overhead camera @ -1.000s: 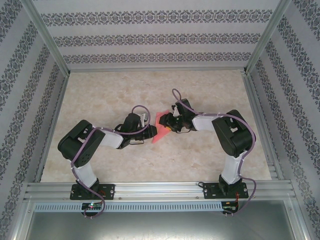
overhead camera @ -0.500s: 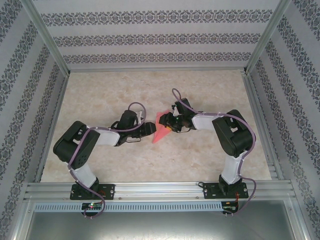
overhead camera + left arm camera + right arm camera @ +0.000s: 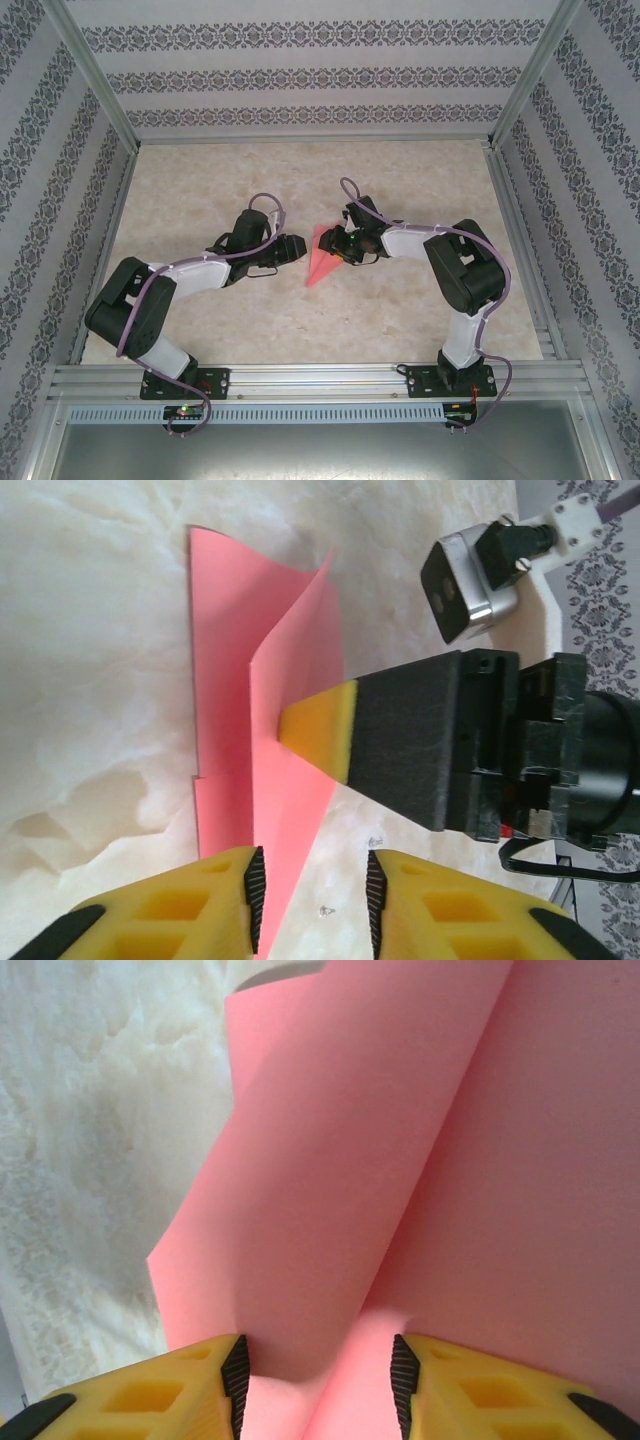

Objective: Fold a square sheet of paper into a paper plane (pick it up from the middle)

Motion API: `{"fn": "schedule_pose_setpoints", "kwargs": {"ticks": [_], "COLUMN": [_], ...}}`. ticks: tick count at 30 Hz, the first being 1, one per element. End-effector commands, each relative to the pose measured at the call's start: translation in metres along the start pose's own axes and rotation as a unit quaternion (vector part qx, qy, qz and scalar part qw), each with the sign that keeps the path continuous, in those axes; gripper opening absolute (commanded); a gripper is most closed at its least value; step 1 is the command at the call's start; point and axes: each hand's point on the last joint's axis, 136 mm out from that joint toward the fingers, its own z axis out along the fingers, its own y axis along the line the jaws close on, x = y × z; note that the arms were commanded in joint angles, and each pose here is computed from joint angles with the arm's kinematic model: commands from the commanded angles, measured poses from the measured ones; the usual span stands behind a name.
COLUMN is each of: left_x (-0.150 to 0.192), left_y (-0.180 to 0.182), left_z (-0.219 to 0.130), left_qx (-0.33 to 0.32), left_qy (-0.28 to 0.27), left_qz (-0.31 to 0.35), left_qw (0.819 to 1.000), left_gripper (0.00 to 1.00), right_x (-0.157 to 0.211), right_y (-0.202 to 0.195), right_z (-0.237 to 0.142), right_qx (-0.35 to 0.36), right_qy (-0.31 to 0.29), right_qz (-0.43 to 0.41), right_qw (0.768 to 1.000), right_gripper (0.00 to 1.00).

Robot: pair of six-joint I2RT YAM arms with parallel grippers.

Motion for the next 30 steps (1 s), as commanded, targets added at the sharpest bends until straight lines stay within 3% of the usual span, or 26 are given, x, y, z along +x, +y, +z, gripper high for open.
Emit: {"fn": "schedule_pose_setpoints", "kwargs": {"ticks": [1,9,19,30], "left_x": [0.005,0.009,0.016,0.029], "left_y": [-0.005,-0.015,-0.008,0.001], "left_z": [0.010,0.027,0.042,0.050], "left_qx": [0.017,0.043,0.043,0.034], "left_qy": [0.020,0.037,0.062,0.085], "left_qz": [-0.013,-0.020,-0.025,-0.033], "left_qw": [1.000,0.998,0.997,0.995], "left_gripper": [0.33,0.25,0.16,0.13], "right_x": [0.021,0.028,0.033,0.038], "right_y": [-0.048,-0.056,-0.061,-0.067], "right_z": [0.010,0.013,0.019,0.023], "right_qx": [0.094,0.122,0.140,0.156], "right_qy": [0.028,0.043,0.064,0.081], "right_qz": [0.018,0.013,0.007,0.008], "right_qw": [0.995,0.991,0.988,0.984], "right_gripper": [0.41,0.35,0.37,0.40]}}
